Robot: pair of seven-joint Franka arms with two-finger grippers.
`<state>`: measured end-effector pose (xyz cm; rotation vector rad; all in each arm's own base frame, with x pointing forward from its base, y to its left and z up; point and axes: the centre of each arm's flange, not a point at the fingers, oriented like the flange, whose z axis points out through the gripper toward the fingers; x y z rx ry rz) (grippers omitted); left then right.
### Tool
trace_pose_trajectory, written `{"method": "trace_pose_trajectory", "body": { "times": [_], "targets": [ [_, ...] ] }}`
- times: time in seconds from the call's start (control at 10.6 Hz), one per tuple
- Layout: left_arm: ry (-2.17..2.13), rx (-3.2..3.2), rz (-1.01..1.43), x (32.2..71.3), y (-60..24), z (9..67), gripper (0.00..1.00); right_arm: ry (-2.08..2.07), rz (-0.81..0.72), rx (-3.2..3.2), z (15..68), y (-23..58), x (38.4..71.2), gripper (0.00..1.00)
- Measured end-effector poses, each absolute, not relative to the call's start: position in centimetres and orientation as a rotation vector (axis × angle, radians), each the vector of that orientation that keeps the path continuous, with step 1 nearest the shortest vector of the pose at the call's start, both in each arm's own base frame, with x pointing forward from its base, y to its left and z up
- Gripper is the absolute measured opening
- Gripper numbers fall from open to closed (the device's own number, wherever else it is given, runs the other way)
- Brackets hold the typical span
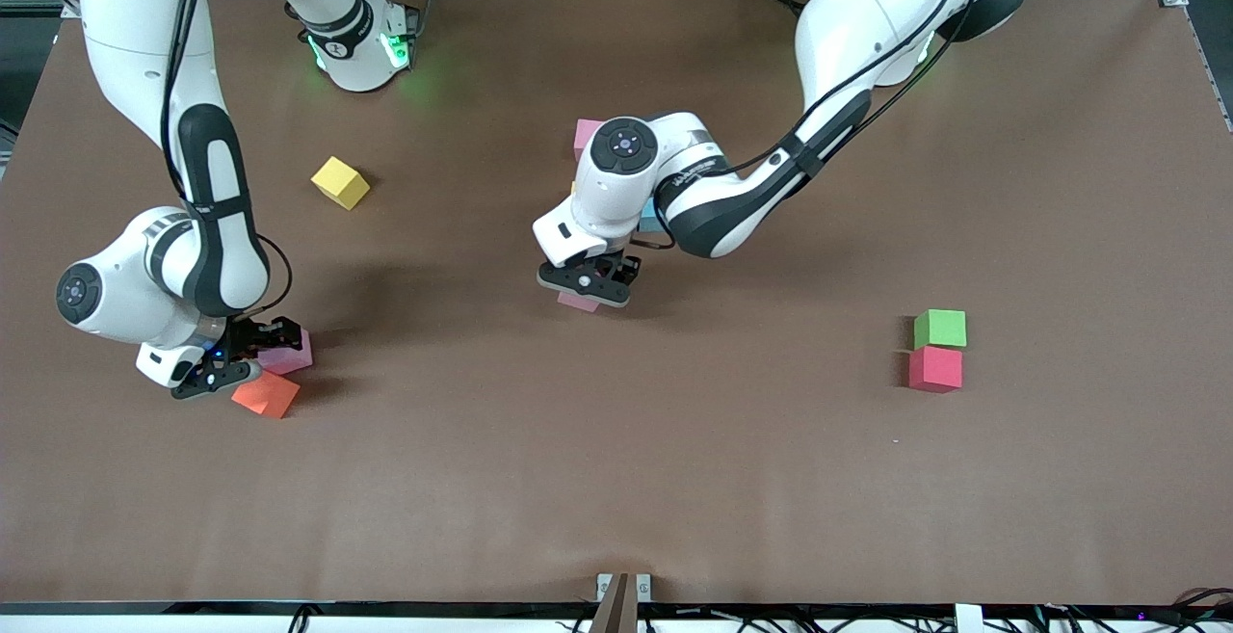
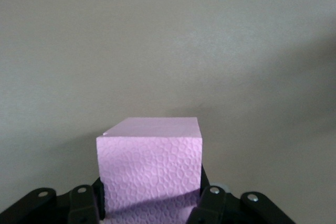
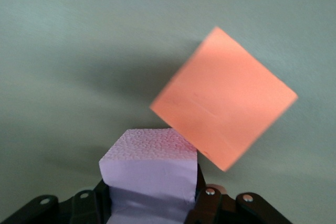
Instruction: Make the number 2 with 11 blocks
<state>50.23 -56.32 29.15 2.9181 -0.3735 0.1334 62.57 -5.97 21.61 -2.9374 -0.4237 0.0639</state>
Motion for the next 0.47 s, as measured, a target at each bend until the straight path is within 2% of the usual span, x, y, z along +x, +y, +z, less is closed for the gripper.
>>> {"method": "trace_pose_trajectory", "body": {
  "times": [0.47],
  "targets": [
    [-0.407,2.911,0.163,49.2,-58.9,27.5,0.59,-0.392,0.09,-2.908,25.9,1.2,63.2,0.57]
  ]
}}
